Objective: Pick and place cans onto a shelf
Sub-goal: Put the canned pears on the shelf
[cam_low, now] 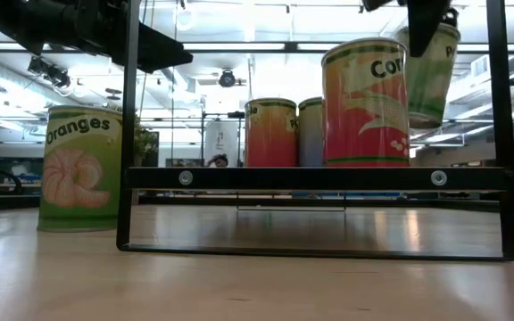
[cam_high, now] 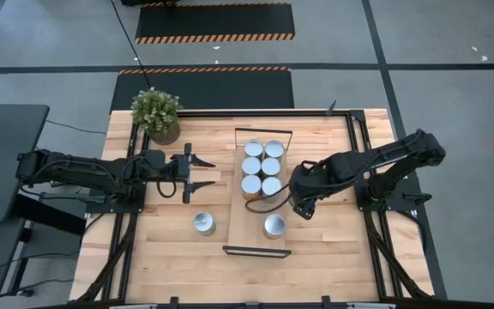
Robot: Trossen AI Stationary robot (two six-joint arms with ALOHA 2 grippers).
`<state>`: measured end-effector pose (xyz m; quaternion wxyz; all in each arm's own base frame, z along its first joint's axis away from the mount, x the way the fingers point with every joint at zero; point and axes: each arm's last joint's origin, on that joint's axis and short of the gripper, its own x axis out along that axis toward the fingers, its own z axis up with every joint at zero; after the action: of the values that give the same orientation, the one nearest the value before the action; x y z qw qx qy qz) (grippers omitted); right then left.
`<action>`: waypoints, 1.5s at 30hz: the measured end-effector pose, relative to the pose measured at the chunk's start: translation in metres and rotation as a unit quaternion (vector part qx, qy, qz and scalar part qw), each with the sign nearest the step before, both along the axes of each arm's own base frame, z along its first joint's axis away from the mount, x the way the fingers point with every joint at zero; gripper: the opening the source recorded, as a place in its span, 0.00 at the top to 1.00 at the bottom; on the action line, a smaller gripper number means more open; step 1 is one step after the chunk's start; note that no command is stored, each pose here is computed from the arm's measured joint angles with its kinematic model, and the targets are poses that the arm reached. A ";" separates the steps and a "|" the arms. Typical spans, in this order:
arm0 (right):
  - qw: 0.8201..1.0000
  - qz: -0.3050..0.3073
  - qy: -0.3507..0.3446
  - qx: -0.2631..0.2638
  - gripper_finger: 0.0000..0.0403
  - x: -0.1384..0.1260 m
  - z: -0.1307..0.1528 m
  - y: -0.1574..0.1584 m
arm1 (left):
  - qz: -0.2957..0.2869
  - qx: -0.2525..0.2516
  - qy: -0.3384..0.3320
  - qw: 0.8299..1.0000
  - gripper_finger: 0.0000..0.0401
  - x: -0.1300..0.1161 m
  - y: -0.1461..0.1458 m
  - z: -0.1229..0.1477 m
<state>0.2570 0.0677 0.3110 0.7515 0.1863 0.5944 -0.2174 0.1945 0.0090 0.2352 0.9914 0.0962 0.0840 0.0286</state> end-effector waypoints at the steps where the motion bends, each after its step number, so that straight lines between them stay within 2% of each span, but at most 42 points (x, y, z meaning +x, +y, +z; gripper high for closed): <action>1: 1.000 0.009 0.010 -0.004 0.19 0.005 0.002 0.003 | 0.001 0.000 -0.002 1.000 0.39 0.000 0.000 0.000; 10: 0.991 0.117 0.067 -0.019 0.19 0.062 -0.007 0.028 | 0.001 0.000 -0.003 1.000 0.39 0.000 0.000 0.001; 18: 0.976 0.197 0.090 -0.031 0.18 0.091 -0.024 0.033 | 0.001 0.000 -0.003 1.000 0.39 0.000 0.000 0.001; 29: 0.974 0.220 0.047 -0.025 0.18 0.102 -0.027 0.036 | 0.001 0.000 -0.003 1.000 0.39 0.000 0.000 0.001; 36: 0.974 0.222 0.045 -0.026 0.18 0.103 -0.029 0.037 | 0.001 0.000 -0.003 1.000 0.39 0.000 0.000 0.001; 39: 0.972 0.223 0.070 -0.028 0.17 0.100 -0.028 0.035 | 0.001 0.000 -0.003 1.000 0.39 0.000 0.000 0.001; 45: 0.974 0.215 0.057 -0.047 0.17 0.099 -0.013 0.033 | 0.001 -0.001 -0.003 1.000 0.39 0.000 0.000 0.001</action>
<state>0.3561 0.1003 0.2984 0.7531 0.0061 0.6518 -0.0891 0.1946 0.0091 0.2358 0.9917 0.0956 0.0811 0.0294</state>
